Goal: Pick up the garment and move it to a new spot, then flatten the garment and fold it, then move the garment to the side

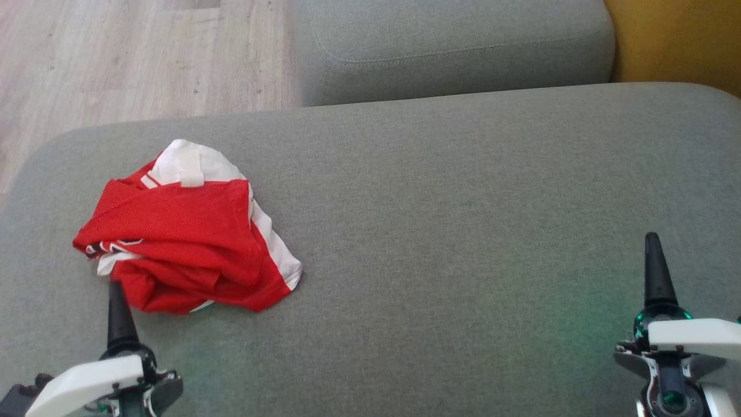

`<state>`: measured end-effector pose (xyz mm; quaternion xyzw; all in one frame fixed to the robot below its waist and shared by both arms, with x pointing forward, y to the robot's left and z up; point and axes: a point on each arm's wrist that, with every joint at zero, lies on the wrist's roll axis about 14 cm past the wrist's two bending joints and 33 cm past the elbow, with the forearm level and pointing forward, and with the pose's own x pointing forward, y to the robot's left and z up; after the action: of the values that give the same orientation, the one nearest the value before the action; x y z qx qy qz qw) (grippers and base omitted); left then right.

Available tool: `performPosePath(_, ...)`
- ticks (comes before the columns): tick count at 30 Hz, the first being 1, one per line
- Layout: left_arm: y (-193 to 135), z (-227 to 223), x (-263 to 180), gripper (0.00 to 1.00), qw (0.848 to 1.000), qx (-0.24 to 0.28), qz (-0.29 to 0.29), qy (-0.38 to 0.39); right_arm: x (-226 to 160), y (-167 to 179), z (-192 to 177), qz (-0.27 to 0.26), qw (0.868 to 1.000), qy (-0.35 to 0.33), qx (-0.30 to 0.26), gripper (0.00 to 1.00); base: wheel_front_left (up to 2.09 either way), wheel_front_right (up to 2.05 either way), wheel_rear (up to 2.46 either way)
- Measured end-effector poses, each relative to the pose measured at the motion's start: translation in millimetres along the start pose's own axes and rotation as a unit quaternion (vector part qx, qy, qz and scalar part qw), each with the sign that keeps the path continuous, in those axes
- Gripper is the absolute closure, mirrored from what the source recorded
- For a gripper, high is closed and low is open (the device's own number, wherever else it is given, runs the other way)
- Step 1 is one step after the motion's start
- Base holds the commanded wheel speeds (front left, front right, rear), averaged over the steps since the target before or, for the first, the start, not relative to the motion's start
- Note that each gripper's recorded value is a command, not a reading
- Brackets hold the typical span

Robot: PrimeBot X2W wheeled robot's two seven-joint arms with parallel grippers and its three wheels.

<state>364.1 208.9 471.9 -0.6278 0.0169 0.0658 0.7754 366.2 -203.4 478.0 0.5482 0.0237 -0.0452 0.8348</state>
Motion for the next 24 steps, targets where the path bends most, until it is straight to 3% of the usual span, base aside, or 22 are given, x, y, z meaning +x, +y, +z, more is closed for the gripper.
performPosePath(14, -29, 1, 6, 0.00, 0.995, 0.098, -0.032, -0.013, 1, 19, 4, 0.030, 0.992, -0.012, -0.122, 0.00, 0.00, 0.00, 0.00)
performPosePath(24, -52, -32, 7, 0.00, 0.971, 0.224, -0.077, 0.020, 2, 32, -5, 0.054, 0.973, -0.008, -0.224, 0.00, 0.00, 0.00, 0.00)
